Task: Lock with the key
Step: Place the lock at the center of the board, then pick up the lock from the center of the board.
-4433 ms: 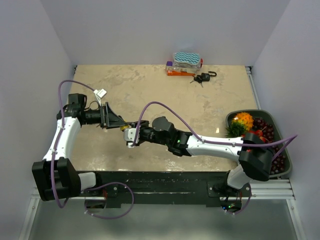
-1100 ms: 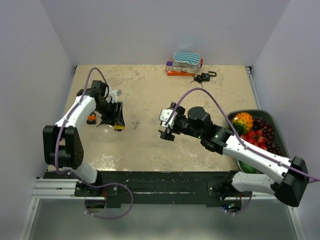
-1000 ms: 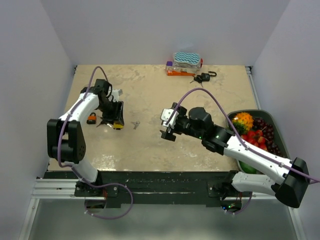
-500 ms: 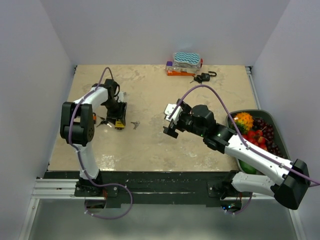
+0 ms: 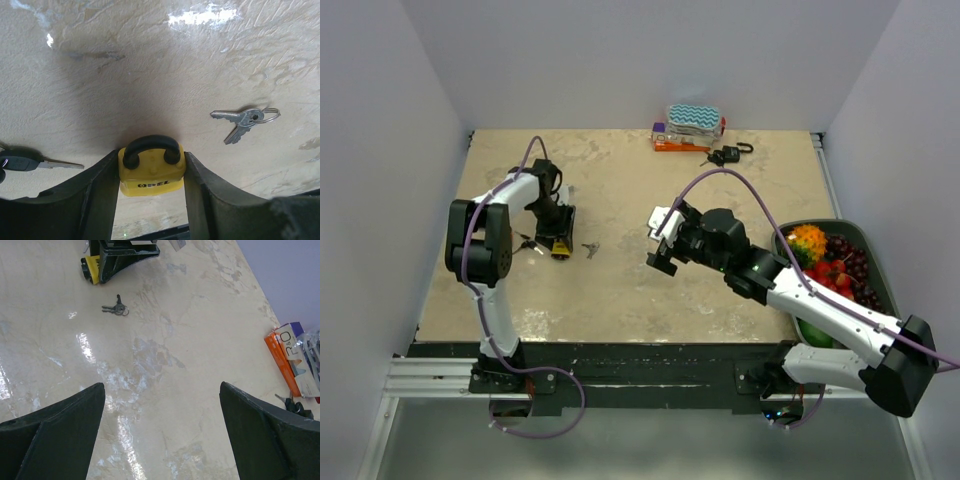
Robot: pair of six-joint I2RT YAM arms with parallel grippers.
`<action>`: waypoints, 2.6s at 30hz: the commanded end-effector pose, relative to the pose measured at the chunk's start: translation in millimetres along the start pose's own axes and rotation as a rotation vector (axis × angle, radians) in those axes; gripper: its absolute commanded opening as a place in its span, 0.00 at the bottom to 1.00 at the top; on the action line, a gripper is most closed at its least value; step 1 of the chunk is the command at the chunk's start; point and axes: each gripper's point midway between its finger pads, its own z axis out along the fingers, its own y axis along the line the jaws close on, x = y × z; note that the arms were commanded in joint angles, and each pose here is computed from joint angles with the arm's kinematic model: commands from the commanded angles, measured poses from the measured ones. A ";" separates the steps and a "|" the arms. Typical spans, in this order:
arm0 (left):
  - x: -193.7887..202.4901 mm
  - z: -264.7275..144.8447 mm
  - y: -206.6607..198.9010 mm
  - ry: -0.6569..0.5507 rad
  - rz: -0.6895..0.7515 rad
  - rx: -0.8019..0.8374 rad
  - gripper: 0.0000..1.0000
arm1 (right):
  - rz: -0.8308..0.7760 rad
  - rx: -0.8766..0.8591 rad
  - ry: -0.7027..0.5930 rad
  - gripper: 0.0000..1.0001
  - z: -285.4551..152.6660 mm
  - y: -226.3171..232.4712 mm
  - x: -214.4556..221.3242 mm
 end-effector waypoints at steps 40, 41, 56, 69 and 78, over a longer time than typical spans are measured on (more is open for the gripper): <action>-72.4 -290.9 6.0 -0.933 0.198 0.035 0.99 | 0.718 0.757 0.358 0.98 42.4 -357.1 205.5; -72.1 -290.2 6.4 -0.926 0.192 0.032 0.99 | 0.725 0.758 0.385 0.97 52.3 -355.1 224.6; -82.8 -274.4 23.4 -0.861 0.081 0.023 0.99 | 0.697 0.828 0.374 0.80 92.5 -369.2 285.0; -87.8 -267.6 33.3 -0.851 0.060 -0.011 0.98 | 0.695 0.840 0.342 0.74 105.0 -377.3 300.5; -86.0 -266.8 32.5 -0.850 0.054 0.000 0.98 | 0.703 0.860 0.368 0.72 106.3 -375.1 318.2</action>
